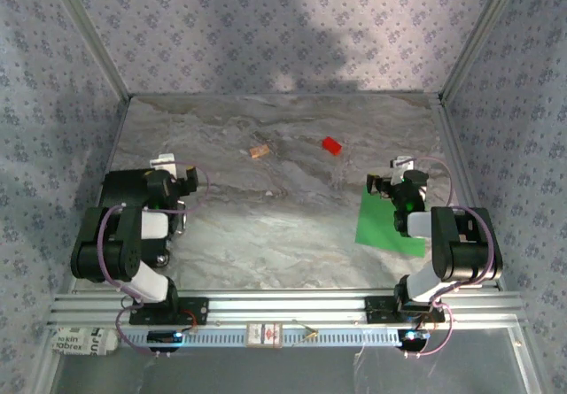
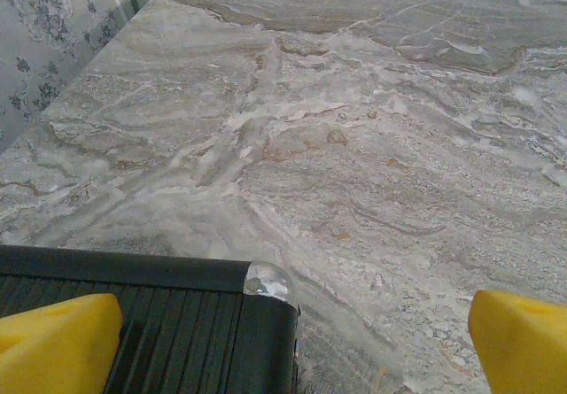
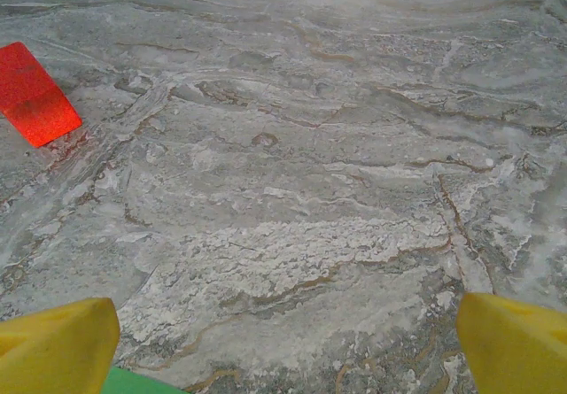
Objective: Fold a paper plane with a square sheet of paper (pick it up from the middle)
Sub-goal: Move the square sheet of paper to the center of the table.
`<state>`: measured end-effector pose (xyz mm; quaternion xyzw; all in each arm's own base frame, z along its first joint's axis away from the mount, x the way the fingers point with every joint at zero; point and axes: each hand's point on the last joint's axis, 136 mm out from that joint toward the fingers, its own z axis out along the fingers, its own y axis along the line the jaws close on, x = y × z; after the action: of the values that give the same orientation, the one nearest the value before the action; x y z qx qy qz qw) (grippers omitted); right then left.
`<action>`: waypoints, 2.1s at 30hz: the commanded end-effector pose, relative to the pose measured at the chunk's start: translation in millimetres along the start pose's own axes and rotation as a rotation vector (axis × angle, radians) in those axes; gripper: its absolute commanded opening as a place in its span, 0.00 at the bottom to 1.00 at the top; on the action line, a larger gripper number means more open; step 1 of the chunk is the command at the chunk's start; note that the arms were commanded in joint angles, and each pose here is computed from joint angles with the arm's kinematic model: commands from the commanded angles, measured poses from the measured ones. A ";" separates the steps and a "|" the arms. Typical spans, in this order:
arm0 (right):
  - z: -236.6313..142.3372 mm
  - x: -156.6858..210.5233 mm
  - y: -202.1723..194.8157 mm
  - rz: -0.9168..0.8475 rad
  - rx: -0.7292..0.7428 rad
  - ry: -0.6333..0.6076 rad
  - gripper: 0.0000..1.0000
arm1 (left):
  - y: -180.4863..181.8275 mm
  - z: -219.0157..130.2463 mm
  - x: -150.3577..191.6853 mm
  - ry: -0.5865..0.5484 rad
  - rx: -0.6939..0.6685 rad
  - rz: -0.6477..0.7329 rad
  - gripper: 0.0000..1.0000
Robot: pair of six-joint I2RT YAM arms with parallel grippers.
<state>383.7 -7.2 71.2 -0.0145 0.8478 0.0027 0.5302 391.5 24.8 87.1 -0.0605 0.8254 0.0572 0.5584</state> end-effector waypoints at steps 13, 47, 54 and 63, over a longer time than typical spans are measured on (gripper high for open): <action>0.8 -12.8 -0.4 -0.004 -0.006 -0.036 0.99 | -3.2 1.9 -4.7 -0.011 0.021 0.005 1.00; -24.9 -37.0 -14.3 0.022 0.138 0.040 0.99 | -1.1 -29.5 -39.1 -0.014 0.041 -0.040 1.00; -87.0 -22.7 -17.8 0.424 0.141 0.333 0.99 | 15.3 -76.5 -79.5 0.035 -0.026 -0.340 1.00; -107.7 23.8 29.7 0.678 -0.105 0.557 0.98 | -25.0 -103.2 -78.4 0.268 0.236 -0.524 1.00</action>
<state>304.6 -5.8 123.1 0.2065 0.9014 0.1526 0.3487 349.1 3.6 227.2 -0.1741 0.8160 -0.1243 0.5370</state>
